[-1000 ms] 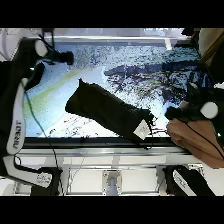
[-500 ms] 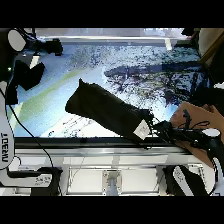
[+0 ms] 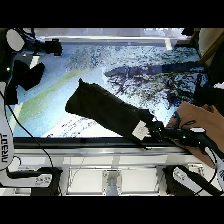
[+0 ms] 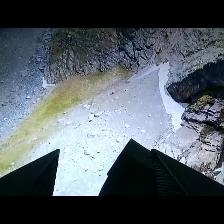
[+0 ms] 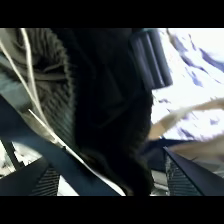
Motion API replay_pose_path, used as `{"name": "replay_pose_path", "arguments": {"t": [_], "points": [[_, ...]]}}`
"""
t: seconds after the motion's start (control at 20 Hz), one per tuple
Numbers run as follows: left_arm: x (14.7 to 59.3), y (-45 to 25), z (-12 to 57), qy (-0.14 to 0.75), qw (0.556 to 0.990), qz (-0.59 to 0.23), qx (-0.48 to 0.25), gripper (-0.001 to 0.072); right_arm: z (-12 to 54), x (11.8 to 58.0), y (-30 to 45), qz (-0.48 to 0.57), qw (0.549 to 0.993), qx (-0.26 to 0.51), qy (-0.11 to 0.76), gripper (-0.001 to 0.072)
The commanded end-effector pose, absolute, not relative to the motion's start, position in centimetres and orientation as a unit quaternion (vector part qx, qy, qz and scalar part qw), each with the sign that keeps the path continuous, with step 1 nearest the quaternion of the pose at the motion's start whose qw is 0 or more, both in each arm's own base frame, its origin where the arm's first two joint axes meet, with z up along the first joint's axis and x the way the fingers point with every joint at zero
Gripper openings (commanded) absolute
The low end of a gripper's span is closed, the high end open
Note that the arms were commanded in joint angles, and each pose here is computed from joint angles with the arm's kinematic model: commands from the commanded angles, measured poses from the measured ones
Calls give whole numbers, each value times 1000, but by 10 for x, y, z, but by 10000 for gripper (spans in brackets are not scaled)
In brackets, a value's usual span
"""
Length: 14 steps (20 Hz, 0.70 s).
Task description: Fold the clothes and pants, and hang the long-sleeved shirts on hangers.
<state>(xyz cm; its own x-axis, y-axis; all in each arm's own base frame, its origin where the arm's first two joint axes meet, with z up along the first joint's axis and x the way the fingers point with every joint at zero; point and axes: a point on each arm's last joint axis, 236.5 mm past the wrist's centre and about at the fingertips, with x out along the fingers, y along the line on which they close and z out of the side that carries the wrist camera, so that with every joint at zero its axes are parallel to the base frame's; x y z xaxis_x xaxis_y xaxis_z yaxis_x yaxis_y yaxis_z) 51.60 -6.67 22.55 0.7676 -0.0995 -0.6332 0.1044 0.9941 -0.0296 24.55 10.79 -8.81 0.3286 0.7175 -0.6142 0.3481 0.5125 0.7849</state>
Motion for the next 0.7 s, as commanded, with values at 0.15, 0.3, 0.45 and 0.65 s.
{"name": "replay_pose_path", "arguments": {"t": [0.15, 0.3, 0.45, 0.65], "points": [[515, -67, 225, 339, 939, -54, 4, 662, -97, 285, 126, 151, 686, 423, 573, 695], [513, -67, 223, 344, 937, -54, 4, 662, -97, 298, 132, 157, 688, 413, 576, 689], [512, -67, 222, 347, 936, -54, 5, 661, -102, 295, 140, 163, 681, 407, 587, 247], [511, -66, 220, 350, 935, -54, 5, 661, -99, 297, 139, 166, 685, 406, 582, 27]]}}
